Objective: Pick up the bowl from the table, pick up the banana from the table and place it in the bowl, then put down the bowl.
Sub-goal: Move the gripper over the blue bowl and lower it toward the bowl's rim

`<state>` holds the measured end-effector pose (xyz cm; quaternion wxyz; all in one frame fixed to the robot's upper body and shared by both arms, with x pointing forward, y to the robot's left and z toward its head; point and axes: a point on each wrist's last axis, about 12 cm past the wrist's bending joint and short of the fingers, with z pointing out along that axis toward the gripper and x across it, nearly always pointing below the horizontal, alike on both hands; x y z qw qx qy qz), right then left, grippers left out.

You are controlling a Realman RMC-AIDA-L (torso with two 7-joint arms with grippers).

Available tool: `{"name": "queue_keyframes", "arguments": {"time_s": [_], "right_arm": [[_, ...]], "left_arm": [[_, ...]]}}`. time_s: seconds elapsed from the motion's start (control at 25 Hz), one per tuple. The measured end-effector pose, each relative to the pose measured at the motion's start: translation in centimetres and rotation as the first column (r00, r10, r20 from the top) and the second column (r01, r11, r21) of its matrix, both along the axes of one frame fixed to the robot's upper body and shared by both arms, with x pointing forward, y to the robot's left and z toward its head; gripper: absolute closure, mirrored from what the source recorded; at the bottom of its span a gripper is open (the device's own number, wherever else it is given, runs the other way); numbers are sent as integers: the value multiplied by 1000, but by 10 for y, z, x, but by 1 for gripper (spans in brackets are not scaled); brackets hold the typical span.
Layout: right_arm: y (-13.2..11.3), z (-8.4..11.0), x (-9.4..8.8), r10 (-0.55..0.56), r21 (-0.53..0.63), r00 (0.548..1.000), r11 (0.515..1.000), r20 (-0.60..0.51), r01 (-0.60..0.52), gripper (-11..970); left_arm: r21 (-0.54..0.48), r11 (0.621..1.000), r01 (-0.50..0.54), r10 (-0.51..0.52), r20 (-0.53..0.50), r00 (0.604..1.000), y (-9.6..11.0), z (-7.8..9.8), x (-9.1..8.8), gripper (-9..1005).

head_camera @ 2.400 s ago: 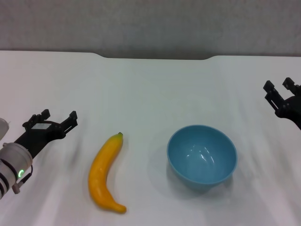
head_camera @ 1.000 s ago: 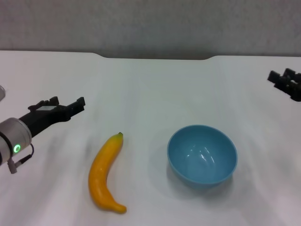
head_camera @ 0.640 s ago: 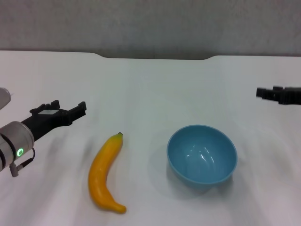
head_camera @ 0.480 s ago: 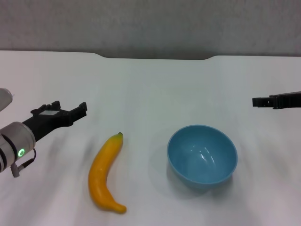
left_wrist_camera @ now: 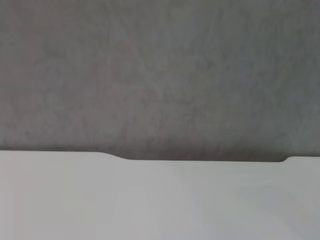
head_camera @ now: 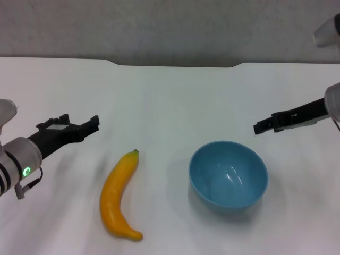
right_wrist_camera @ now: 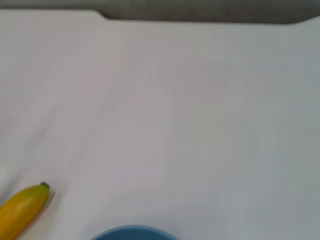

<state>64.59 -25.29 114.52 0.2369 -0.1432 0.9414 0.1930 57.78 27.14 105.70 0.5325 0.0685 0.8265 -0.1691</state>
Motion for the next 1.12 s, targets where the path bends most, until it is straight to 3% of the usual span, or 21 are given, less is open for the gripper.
{"name": "queue_keyframes", "arguments": {"time_s": [0.32, 1.12], "right_arm": [[13, -17, -2, 50, -71, 991, 996, -123, -59, 374], [17, -53, -17, 33, -64, 979, 997, -202, -46, 379]], "left_arm": [[-7, 1000, -1, 1, 0, 1000, -2, 0, 3, 114], [1, 1000, 7, -7, 9, 1000, -11, -1, 5, 114]]}}
